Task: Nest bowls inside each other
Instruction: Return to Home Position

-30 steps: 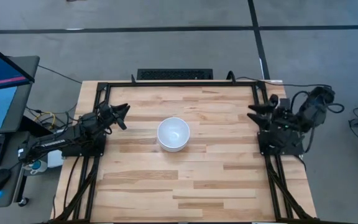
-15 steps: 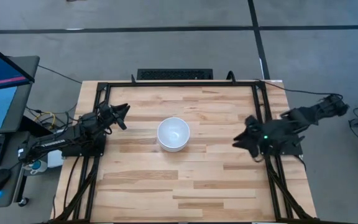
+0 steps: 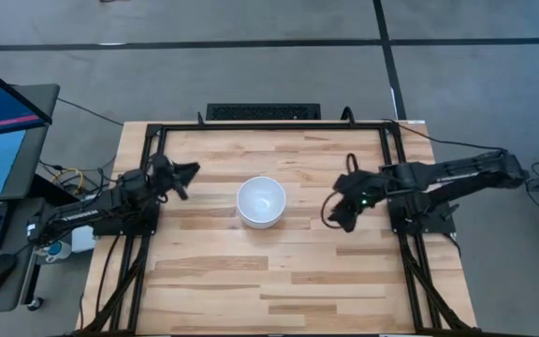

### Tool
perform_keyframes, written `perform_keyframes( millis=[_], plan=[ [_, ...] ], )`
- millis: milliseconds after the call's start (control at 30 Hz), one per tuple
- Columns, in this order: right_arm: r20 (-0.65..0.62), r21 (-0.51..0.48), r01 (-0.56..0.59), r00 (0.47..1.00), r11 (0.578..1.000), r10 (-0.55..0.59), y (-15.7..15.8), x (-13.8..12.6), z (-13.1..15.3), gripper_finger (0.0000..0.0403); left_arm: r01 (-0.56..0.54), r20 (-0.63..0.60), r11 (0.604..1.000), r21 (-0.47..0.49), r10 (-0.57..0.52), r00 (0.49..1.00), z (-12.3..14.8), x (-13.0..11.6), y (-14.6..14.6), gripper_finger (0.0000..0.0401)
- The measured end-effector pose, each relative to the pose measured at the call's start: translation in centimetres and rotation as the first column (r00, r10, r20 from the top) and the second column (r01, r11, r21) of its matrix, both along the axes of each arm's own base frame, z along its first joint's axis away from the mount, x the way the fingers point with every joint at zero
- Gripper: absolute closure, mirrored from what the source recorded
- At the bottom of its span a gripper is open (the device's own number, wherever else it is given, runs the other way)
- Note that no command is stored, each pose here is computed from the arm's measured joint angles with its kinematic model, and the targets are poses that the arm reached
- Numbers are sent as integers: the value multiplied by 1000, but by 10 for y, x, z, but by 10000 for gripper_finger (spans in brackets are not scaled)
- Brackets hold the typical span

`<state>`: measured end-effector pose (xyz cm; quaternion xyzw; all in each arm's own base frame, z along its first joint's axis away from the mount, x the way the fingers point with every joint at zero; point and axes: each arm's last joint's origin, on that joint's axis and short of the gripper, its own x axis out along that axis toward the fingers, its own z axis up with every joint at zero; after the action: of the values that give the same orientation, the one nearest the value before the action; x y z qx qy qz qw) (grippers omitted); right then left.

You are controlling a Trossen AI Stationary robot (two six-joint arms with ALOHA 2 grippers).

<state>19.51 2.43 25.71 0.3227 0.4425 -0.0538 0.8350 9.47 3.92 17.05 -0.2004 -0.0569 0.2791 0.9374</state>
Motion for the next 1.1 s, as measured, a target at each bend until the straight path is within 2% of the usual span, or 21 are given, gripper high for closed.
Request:
perform_keyframes(
  millis=[67,133,200,300,367,500,700,833,933,1100],
  plan=[
    [175,-97,-151,970,984,167,6,12,9,188,165,-43,984,64,-162,986,0,2,-4,312],
    [322,-206,-224,904,952,282,9,22,19,188,329,-80,935,129,-321,944,0,4,-9,312],
    [380,-287,-222,867,932,324,6,27,24,188,431,-87,888,161,-423,902,2,4,-12,312],
    [400,-384,-161,858,909,321,-3,30,22,188,513,-112,833,206,-501,858,2,5,-15,312],
    [448,-414,-136,830,900,332,-9,32,20,188,524,-122,822,225,-509,852,2,5,-15,312],
    [585,-413,-102,732,905,349,-22,34,14,188,517,-123,825,230,-502,856,2,5,-15,312],
    [638,-369,-79,703,926,315,-35,29,-4,188,503,-112,832,232,-491,864,3,5,-15,312],
    [697,-356,-9,664,935,272,-42,17,-19,188,480,-100,844,239,-471,877,5,5,-14,312],
    [787,-322,53,570,945,236,-47,3,-30,188,437,-91,872,223,-427,899,4,4,-12,312],
    [917,-262,180,351,948,187,-53,-28,-41,188,375,-82,902,213,-366,927,5,4,-10,312]
  ],
)
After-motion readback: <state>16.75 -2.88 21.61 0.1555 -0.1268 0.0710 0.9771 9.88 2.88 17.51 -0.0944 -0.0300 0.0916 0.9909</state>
